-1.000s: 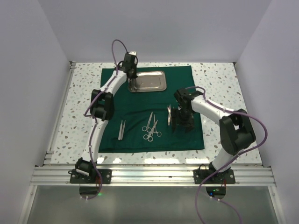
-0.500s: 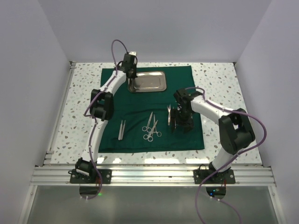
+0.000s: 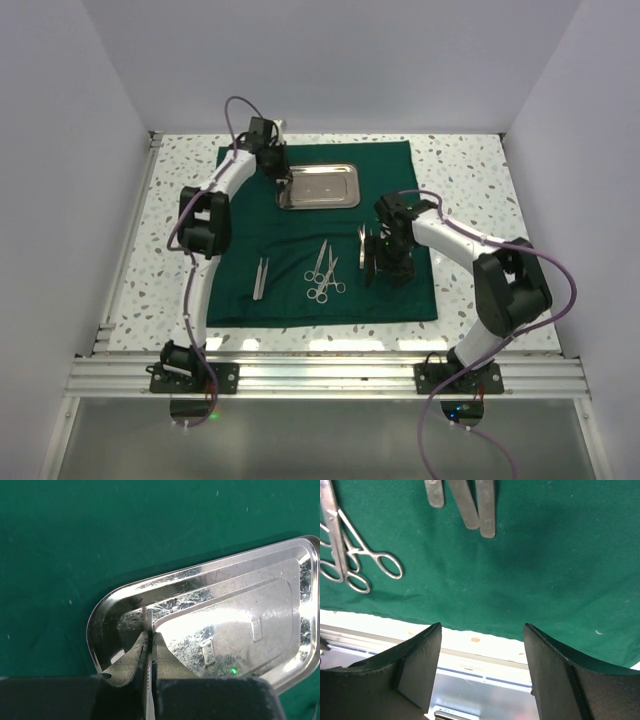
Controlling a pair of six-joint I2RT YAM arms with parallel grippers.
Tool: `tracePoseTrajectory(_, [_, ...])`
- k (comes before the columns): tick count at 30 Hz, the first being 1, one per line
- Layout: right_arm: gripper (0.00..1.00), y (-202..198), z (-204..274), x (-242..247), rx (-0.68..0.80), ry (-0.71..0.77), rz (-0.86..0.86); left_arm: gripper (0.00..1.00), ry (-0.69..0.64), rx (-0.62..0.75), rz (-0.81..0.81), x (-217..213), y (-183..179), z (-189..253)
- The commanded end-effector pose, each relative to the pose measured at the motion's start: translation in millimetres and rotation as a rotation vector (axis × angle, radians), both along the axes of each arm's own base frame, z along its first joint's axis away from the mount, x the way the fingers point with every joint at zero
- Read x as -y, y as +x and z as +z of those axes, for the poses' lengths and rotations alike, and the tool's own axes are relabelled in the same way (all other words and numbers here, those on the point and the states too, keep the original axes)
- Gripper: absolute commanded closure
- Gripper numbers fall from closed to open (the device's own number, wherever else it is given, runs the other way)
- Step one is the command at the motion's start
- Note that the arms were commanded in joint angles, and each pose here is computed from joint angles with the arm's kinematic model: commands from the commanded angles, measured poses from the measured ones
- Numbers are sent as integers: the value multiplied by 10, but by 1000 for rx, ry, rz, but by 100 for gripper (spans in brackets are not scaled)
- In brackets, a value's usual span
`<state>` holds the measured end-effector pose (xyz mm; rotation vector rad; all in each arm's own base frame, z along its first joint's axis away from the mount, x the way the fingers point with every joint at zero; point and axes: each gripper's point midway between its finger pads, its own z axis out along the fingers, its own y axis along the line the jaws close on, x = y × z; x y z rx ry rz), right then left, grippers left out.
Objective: Open and lay out the surgical kit
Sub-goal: Pick up the medical item from the container, then place the medical item in the surgical kit.
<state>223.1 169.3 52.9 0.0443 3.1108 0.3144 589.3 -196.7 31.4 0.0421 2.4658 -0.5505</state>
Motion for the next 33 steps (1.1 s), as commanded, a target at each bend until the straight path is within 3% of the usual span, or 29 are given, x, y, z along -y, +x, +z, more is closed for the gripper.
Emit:
tracePoseTrajectory(1, [31, 22, 122, -69, 42, 59, 3, 100, -71, -11, -36, 35, -230, 514])
tracePoseTrajectory(13, [31, -43, 137, -101, 55, 103, -10, 100, -103, 47, -47, -2, -383, 1026])
tracePoseTrajectory(20, [30, -53, 195, -86, 75, 108, -7, 100, -36, 66, -22, -167, -566, 1371])
tracePoseTrajectory(25, [30, 7, 301, -37, 118, 81, 18, 100, 23, 46, 20, -410, -1208, 1419])
tracePoseTrajectory(26, [30, 51, 351, -47, 134, 85, 21, 100, 38, -4, 30, -457, -1413, 1194])
tracePoseTrajectory(27, [29, 71, 378, -41, 146, 79, 29, 100, 36, 30, 38, -489, -1546, 1353])
tracePoseTrajectory(33, [25, 222, 606, -75, 204, 86, 43, 100, 76, 3, 59, -512, -2353, 1061])
